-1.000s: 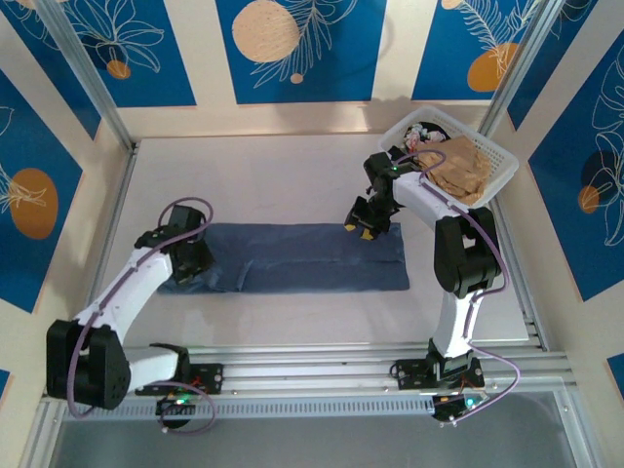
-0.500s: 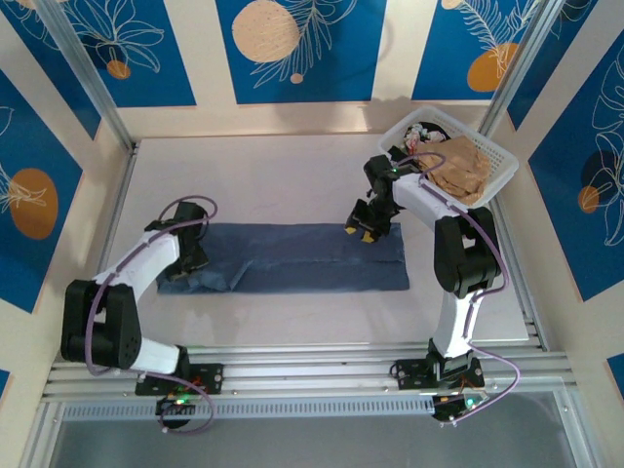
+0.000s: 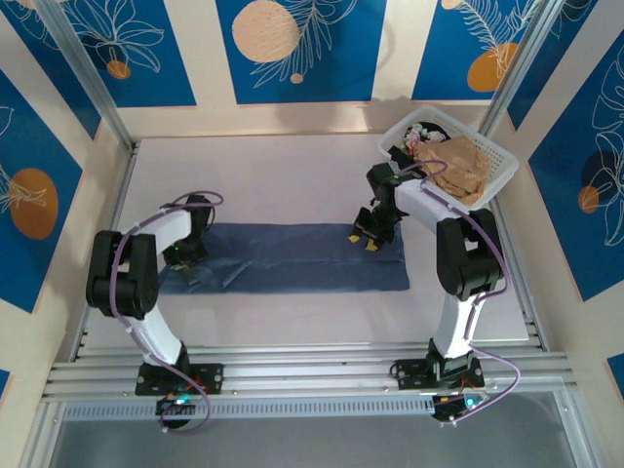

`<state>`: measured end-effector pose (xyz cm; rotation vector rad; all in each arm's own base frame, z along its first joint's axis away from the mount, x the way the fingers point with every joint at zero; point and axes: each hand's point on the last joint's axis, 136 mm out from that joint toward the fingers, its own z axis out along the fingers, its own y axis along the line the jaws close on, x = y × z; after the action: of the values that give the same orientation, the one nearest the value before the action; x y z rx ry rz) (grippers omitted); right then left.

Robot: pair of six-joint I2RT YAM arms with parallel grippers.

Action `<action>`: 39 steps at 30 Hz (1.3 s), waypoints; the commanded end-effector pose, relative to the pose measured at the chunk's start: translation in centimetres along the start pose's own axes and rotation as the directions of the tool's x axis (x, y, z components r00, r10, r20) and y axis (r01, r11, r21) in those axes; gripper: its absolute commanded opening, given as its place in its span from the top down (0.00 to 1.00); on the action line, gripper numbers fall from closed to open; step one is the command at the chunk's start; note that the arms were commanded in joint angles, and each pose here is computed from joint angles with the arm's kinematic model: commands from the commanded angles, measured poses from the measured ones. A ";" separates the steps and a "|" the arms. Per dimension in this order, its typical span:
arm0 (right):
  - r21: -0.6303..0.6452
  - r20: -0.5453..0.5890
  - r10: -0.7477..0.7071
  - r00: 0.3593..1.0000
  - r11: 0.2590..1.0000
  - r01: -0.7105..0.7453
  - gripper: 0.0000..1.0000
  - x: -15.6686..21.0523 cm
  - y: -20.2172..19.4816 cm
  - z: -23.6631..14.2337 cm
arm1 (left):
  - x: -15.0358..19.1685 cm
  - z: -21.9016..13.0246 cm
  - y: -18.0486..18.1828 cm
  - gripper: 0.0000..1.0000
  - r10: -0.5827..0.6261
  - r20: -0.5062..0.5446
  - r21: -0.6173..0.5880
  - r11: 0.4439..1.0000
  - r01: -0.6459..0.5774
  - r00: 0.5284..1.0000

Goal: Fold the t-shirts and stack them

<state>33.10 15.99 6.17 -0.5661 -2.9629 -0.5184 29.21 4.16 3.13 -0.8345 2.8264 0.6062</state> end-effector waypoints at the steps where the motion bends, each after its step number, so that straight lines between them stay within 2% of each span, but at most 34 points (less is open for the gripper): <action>1: -0.015 0.025 0.015 1.000 1.000 -0.015 0.59 -0.3 -0.9 -1.4 | -1.0 -0.5 1.2 0.66 -0.028 -0.010 -0.039 0.999 0.028 1.000; 5: -0.020 0.055 0.024 0.998 1.000 -0.023 0.58 -1.3 -1.9 -2.5 | -1.4 -2.7 2.2 0.43 -0.070 0.012 -0.015 0.997 0.070 0.998; 8: -0.022 0.071 0.028 0.997 0.999 -0.026 0.58 -2.2 -2.6 -3.1 | -0.7 -5.3 3.4 0.40 -0.138 0.030 0.040 0.990 0.137 0.990; 11: -0.017 0.085 0.023 0.996 1.000 -0.021 0.59 -3.2 -3.2 -3.3 | 1.3 -7.8 2.1 0.48 -0.204 0.016 0.202 0.959 0.197 0.979; 13: -0.002 0.079 0.020 0.997 1.000 -0.020 0.59 -3.7 -3.7 -2.9 | 3.4 -8.4 0.0 0.57 -0.222 -0.053 0.302 0.926 0.227 0.974; 16: 0.038 0.058 0.020 0.998 0.999 -0.023 0.60 -4.5 -4.6 -1.8 | 6.5 -7.5 -2.9 0.66 -0.243 -0.206 0.342 0.890 0.302 0.948; 19: 0.081 0.029 0.022 0.999 0.996 -0.024 0.64 -5.2 -5.3 -0.6 | 6.8 -6.2 -4.9 0.68 -0.284 -0.259 0.341 0.868 0.362 0.923; 25: 0.219 -0.054 0.085 0.995 0.973 -0.071 0.64 -5.4 -7.5 1.6 | 4.2 -3.7 -7.8 0.75 -0.247 -0.239 0.261 0.915 0.307 0.939; 30: 0.292 -0.083 0.166 0.983 0.947 -0.135 0.64 -3.3 -9.7 2.3 | 0.1 -1.7 -11.0 0.77 -0.202 -0.208 0.243 0.937 0.250 0.957; 33: 0.294 -0.119 0.216 0.969 0.940 -0.174 0.64 -0.7 -10.0 2.7 | -4.2 -1.7 -14.8 0.75 -0.151 -0.164 0.292 0.936 0.194 0.975; 39: 0.304 -0.185 0.262 0.947 0.932 -0.198 0.63 5.7 -8.1 4.1 | -11.4 -4.0 -26.1 0.67 -0.107 -0.089 0.517 0.845 0.138 0.990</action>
<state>28.72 10.12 1.55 -0.7214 -2.7593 -0.1716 50.04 -9.10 2.81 -1.0184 2.7005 -0.1163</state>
